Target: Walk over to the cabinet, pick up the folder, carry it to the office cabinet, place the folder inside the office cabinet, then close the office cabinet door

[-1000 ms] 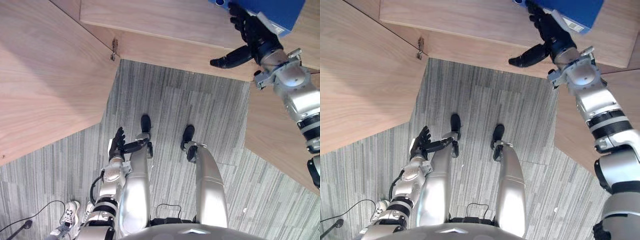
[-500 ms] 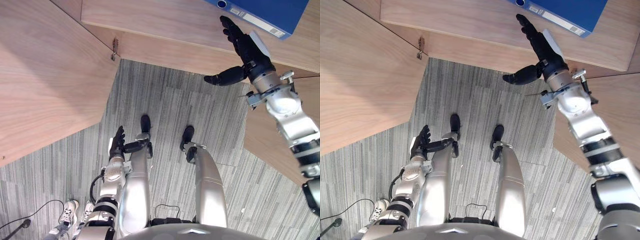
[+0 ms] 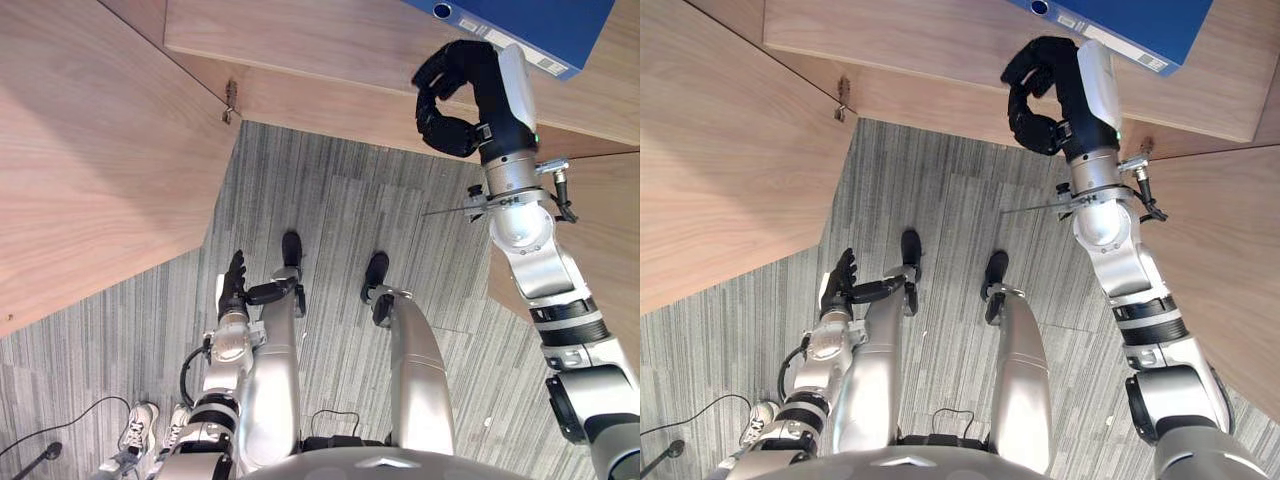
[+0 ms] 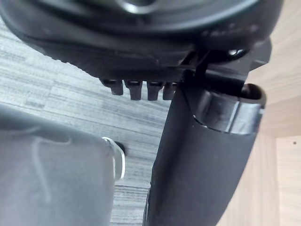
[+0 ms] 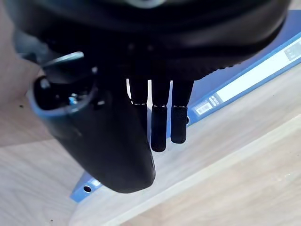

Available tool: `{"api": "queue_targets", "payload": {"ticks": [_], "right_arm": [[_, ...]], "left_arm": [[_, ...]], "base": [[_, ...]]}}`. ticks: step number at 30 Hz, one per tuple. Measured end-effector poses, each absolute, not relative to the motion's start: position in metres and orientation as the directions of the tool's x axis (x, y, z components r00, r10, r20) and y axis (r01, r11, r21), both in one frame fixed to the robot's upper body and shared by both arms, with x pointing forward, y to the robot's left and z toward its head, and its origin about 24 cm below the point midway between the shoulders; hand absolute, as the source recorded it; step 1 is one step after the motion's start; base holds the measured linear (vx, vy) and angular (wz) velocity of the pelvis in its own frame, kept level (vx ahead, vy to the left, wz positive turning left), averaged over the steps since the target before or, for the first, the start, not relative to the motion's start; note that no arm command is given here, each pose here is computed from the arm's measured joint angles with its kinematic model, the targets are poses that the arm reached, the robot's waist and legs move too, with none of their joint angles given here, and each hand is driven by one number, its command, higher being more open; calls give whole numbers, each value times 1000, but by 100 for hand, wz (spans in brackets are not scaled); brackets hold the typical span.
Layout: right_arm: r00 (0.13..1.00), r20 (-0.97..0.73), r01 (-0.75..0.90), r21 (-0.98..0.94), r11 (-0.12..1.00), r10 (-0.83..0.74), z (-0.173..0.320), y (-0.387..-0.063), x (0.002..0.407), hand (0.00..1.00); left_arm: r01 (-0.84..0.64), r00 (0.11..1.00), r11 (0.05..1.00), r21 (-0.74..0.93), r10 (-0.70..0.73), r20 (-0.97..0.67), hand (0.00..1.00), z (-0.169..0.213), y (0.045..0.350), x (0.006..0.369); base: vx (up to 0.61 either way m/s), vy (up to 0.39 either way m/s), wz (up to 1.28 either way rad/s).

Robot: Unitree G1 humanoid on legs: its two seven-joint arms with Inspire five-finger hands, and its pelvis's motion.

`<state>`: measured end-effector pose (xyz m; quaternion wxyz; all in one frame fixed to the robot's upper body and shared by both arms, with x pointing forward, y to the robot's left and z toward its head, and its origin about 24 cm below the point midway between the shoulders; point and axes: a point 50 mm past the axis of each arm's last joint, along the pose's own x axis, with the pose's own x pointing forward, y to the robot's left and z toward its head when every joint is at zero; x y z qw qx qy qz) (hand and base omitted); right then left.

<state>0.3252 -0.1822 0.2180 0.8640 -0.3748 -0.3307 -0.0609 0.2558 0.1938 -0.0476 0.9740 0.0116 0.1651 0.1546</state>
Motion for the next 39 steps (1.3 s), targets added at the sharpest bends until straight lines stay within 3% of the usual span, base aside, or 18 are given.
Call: {"api": "queue_targets", "payload": {"ticks": [4,14,22,39], "right_arm": [[799,594,373,-610,699,91,216,-189,335,0],[759,651,470,-547,693,-1,263,-195,361,0],[770,627,529,-527,665,-116,289,-220,378,0],[734,631,610,-453,650,-249,324,-240,386,0]], "left_arm": [[-317,894,946,70,323,-310,100,-46,195,257],[-350,900,935,50,351,-257,100,-34,198,263],[-389,897,921,1,379,-228,100,-27,203,265],[-429,887,903,-40,412,-208,100,-22,201,267]], "base": [[0,0,0],[0,0,0],[0,0,0],[-13,-5,2]]}}
